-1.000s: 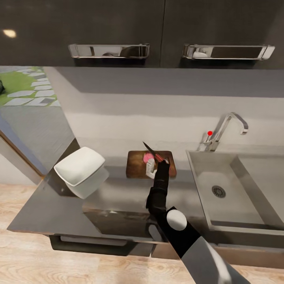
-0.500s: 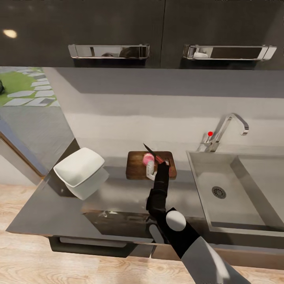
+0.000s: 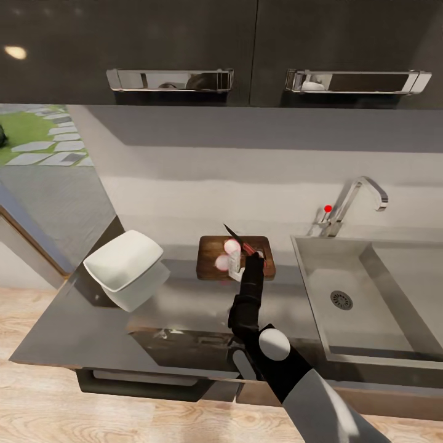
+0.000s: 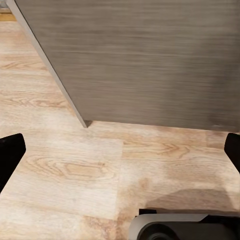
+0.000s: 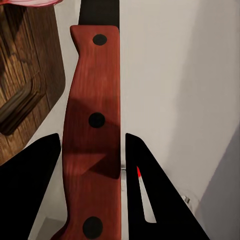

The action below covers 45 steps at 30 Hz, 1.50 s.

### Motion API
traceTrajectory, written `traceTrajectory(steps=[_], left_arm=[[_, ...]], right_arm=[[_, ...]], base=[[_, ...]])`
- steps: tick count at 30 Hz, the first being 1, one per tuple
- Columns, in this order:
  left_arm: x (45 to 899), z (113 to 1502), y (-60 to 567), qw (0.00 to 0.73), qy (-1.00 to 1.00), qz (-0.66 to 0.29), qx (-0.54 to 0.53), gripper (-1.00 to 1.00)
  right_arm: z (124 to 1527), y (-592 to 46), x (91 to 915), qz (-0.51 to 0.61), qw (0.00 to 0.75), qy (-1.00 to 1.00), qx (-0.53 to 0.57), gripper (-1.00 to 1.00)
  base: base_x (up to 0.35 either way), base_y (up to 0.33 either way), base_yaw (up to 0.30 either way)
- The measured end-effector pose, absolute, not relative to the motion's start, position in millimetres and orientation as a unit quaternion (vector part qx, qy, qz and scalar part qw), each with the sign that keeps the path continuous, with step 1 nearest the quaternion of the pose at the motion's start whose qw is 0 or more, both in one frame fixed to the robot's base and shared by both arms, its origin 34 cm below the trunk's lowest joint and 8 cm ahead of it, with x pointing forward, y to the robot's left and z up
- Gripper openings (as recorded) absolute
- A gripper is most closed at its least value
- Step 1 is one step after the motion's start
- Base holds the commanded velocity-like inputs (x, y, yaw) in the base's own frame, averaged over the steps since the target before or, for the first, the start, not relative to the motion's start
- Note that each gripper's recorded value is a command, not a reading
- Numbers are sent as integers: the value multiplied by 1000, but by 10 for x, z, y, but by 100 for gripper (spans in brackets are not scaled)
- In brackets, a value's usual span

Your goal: In the kitchen, take the Vidalia onion out of the sink, dice it on the chopping board with the paring knife, put the diced onion into the bowl on the countertop, then place both the paring knife and the chopping board into the sink.

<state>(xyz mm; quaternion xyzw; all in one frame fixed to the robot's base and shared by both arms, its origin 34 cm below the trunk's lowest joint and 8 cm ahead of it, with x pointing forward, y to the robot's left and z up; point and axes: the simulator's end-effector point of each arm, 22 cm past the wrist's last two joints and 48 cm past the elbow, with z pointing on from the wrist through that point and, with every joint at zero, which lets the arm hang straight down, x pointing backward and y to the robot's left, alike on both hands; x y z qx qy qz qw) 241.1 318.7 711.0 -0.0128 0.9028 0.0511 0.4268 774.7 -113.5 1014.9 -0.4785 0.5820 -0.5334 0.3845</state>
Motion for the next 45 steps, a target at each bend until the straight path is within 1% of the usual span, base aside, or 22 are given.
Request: traceTrajectory(steps=[11,42,45], left_arm=[[2366,7090,3139,421,905,48,-14,100],[2358,7089,3129,421,906,47,-14,100],[2361,7089,3128,421,906,47,-14,100]], right_arm=[[10155,-1143,7753,-551,376,564,-487,-100],[10147,-1138,7753,-545,379,569,-486,-100],[9993,-1147,7727,-514,377,602,-481,-100]], base=[[0,0,0],[0,0,0],[0,0,0]])
